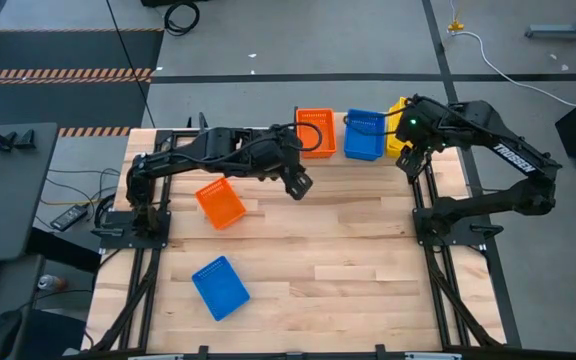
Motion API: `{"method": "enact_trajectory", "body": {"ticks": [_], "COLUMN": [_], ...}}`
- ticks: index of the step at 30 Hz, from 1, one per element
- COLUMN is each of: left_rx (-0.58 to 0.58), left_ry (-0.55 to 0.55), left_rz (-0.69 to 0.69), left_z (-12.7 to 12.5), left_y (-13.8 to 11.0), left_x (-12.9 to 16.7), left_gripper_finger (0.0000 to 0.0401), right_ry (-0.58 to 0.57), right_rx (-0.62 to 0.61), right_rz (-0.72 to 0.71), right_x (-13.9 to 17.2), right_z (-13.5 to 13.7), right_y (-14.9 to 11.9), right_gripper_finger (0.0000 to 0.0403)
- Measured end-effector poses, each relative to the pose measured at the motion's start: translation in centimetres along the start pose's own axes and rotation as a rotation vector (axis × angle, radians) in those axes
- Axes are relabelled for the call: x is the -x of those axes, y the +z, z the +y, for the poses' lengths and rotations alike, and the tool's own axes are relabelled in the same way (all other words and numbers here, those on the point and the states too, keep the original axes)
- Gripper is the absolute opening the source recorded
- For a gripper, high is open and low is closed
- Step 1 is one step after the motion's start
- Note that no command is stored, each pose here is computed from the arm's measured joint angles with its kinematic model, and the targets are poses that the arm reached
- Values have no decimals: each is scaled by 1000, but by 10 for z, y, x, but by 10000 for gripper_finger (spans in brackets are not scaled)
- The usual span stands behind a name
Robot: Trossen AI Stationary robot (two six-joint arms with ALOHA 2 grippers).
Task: Stack baskets on shelf by color
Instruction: Stack the yellow basket on top of the yellow basket on the shelf
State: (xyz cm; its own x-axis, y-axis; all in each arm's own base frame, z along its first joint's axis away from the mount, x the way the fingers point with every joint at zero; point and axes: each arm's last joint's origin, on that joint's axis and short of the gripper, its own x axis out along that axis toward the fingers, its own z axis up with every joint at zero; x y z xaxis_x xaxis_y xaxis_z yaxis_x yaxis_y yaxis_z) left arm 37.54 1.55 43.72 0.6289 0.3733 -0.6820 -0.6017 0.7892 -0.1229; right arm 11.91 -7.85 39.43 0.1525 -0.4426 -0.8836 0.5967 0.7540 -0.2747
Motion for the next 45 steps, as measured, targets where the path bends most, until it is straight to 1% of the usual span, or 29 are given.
{"method": "enact_trajectory", "body": {"ticks": [4, 9, 12, 16, 23, 24, 26, 30, 36, 40, 45], "left_rx": [66, 85, 86, 79, 79, 76, 58, 34, 32, 25, 22], "left_ry": [-51, -92, -102, -103, -91, -91, -90, -86, -82, -82, -81], "left_rz": [-64, -99, -96, -98, -105, -105, -106, -108, -107, -106, -106], "left_z": [-8, -16, -20, -23, -23, -23, -23, -23, -22, -23, -23], "left_y": [5, 5, 3, 1, 1, 0, 0, 0, 1, 1, 1], "left_x": [2, 5, 7, 9, 9, 9, 9, 9, 8, 9, 9], "left_gripper_finger": [172, 172, 172, 172, 172, 172, 172, 172, 172, 172, 172], "right_ry": [34, -14, -18, -18, -7, -8, -10, -45, -58, -63, -123], "right_rx": [56, 81, 99, 127, 177, 181, 186, 184, 180, 205, 205], "right_rz": [77, 115, 108, 113, 143, 140, 122, 69, 1, -12, -12], "right_x": [-19, -33, -34, -34, -31, -29, -24, -11, 6, 10, 12], "right_z": [4, 4, 2, 1, 1, 0, -1, -6, -12, -13, -15], "right_y": [3, 5, 6, 5, 2, 2, 3, 5, 8, 10, 14], "right_gripper_finger": [221, 207, 189, 144, 27, 17, 13, 27, 8, 13, 12]}}
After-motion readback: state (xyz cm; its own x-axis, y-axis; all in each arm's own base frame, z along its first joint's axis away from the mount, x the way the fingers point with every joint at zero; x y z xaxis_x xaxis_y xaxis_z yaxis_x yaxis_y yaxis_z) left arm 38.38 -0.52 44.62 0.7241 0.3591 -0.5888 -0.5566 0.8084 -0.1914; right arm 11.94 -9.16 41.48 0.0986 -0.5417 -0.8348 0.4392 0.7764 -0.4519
